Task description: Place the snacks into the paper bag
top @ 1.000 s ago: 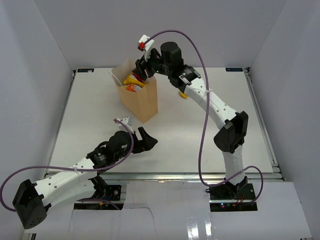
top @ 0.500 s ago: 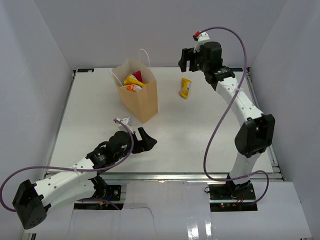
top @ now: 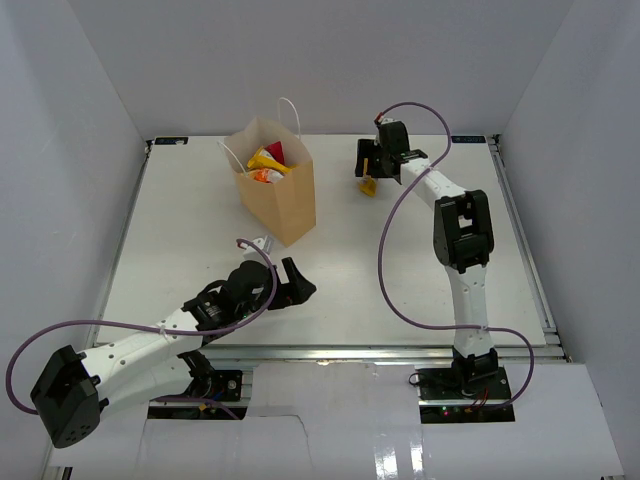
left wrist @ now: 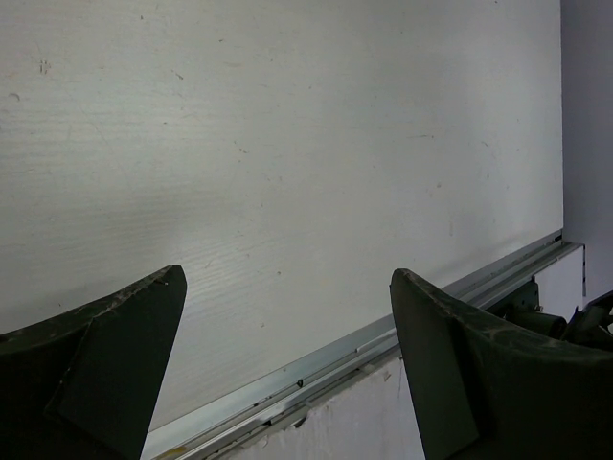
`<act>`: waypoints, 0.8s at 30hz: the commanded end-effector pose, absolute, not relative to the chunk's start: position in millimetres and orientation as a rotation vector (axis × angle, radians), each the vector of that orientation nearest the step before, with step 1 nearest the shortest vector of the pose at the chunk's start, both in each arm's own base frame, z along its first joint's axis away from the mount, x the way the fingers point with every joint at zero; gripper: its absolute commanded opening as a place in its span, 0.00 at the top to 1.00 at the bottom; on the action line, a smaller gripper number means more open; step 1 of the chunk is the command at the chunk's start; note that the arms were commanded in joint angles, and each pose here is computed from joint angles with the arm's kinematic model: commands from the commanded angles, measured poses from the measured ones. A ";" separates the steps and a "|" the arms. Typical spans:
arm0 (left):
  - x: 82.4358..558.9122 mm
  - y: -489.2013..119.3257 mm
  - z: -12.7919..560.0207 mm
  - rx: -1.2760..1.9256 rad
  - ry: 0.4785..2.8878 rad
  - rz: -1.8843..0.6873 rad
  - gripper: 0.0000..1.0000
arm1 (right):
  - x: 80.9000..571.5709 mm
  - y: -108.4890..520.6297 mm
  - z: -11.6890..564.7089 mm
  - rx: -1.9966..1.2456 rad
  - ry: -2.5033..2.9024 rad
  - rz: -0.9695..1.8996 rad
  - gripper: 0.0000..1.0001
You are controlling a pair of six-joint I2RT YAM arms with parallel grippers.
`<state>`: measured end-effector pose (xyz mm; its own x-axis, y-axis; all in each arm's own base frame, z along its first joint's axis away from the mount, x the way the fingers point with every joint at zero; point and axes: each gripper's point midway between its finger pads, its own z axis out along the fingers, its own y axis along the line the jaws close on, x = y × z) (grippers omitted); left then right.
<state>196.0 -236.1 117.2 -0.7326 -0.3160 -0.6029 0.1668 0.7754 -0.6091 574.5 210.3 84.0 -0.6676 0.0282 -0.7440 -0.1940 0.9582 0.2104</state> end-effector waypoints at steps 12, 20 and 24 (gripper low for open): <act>204.9 -245.9 127.2 -0.112 2.230 -0.860 0.02 | 610.2 199.7 61.7 -0.014 2.240 0.268 0.28; 208.6 -250.2 134.3 -0.101 2.217 -0.866 0.02 | 604.6 184.9 41.6 -0.011 2.286 0.254 0.51; 209.2 -251.6 138.2 -0.110 2.205 -0.882 0.02 | 598.1 179.4 45.0 -0.024 2.299 0.292 0.69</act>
